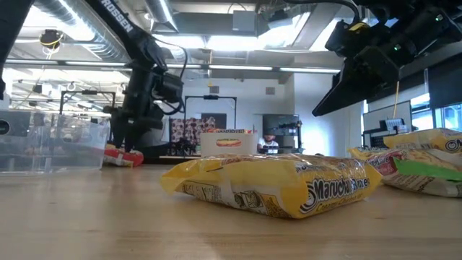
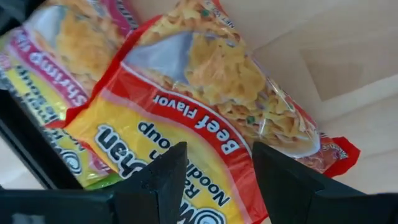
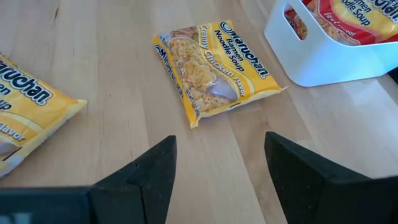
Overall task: Sort Maruchan noodles
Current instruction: Put the red noodle pack into the white bin
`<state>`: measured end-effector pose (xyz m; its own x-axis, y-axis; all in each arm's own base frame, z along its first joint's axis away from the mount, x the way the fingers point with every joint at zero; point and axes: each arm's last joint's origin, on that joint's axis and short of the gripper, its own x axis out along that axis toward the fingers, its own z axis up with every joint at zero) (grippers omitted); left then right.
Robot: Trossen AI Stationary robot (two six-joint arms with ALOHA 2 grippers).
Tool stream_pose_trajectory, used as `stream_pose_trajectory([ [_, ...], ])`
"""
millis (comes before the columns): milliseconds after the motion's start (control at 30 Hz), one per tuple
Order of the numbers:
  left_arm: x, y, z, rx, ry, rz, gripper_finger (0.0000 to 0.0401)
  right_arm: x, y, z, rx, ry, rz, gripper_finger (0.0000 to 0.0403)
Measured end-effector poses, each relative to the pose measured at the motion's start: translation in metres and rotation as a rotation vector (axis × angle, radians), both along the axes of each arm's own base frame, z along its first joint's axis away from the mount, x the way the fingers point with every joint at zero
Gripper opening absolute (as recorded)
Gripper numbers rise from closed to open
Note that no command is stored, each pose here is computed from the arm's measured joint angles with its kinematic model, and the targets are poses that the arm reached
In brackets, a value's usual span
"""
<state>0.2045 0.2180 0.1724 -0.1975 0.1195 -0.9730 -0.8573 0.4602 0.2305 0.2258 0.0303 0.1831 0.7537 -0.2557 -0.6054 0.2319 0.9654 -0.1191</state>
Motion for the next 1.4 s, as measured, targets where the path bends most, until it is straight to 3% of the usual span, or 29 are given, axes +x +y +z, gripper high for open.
stream_pose_trajectory([
  [267, 0.021, -0.013, -0.001, -0.062, -0.113, -0.147, 0.0178, 0.002, 0.0, -0.003, -0.004, 0.014, 0.001, 0.022],
  [600, 0.061, -0.062, -0.001, -0.087, -0.161, -0.382, 0.0178, 0.007, 0.001, -0.008, -0.024, 0.013, 0.021, 0.022],
  [1100, 0.105, -0.175, -0.001, -0.097, -0.196, -0.68, 0.0178, 0.007, 0.003, -0.008, 0.022, 0.019, 0.066, 0.022],
  [1400, 0.111, -0.26, -0.001, -0.123, -0.259, -0.911, 0.0178, 0.01, 0.008, -0.004, 0.191, -0.033, 0.147, 0.022],
])
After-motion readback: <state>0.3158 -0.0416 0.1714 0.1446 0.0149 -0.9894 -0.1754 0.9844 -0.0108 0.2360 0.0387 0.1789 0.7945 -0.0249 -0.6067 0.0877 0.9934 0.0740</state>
